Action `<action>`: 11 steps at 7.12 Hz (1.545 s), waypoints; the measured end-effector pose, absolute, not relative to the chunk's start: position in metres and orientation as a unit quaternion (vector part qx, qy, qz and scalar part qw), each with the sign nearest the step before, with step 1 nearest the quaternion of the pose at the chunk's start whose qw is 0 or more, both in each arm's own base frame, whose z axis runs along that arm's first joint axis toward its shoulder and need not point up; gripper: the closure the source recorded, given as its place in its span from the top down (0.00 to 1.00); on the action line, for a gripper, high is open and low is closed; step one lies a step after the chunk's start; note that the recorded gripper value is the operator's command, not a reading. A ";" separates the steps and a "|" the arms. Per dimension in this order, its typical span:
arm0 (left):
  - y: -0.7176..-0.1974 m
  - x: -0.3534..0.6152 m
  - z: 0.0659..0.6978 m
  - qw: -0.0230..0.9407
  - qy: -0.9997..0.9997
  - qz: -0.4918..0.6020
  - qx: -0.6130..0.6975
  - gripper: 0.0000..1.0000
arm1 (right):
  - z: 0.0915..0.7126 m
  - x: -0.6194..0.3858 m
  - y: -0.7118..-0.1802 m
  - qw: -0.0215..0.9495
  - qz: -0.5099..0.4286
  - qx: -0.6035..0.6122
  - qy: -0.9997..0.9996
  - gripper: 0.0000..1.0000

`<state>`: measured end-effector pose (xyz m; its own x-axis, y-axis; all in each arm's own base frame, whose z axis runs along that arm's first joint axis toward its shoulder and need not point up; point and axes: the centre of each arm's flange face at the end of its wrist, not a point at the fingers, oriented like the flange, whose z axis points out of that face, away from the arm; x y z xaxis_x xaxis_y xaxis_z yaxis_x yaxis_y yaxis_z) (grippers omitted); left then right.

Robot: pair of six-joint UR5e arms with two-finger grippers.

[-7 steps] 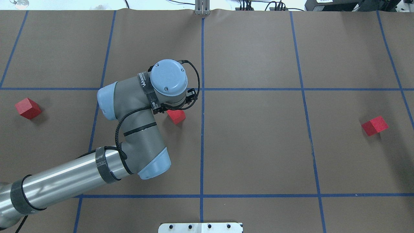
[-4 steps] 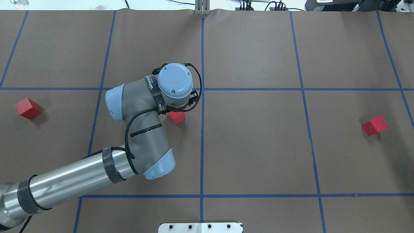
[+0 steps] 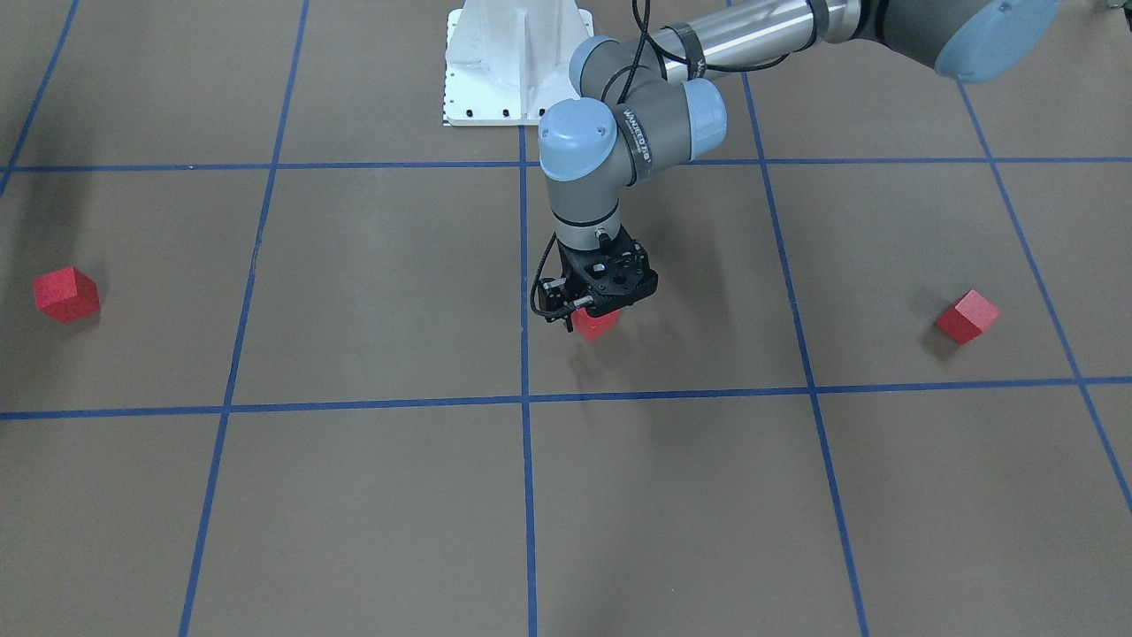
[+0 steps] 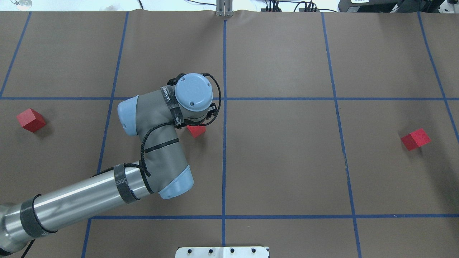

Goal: Form red blocks into L shape at center
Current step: 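Grasp the center red cube with the left gripper and shift it slightly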

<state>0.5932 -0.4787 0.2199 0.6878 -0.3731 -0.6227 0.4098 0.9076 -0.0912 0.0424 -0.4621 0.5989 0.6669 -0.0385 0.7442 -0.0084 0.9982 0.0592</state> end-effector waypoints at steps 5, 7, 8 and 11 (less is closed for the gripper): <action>-0.479 0.597 0.222 0.920 0.330 -0.212 0.025 0.00 | 0.600 0.043 -0.462 0.913 -0.008 0.028 -0.407 0.99; -0.484 0.590 0.207 0.916 0.339 -0.212 0.027 0.00 | 0.601 0.043 -0.462 0.913 -0.008 0.028 -0.407 0.99; -0.492 0.584 0.190 0.912 0.348 -0.212 0.034 0.00 | 0.601 0.043 -0.462 0.913 -0.008 0.028 -0.407 0.99; -0.502 0.584 0.148 0.914 0.372 -0.141 0.078 0.00 | 0.600 0.043 -0.462 0.913 -0.008 0.028 -0.408 0.99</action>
<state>0.5835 -0.5016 0.1485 0.6831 -0.1993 -0.7027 0.3150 0.9484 0.0372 0.0428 -0.4617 0.6001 0.6671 -0.0365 0.7441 -0.0090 0.9983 0.0571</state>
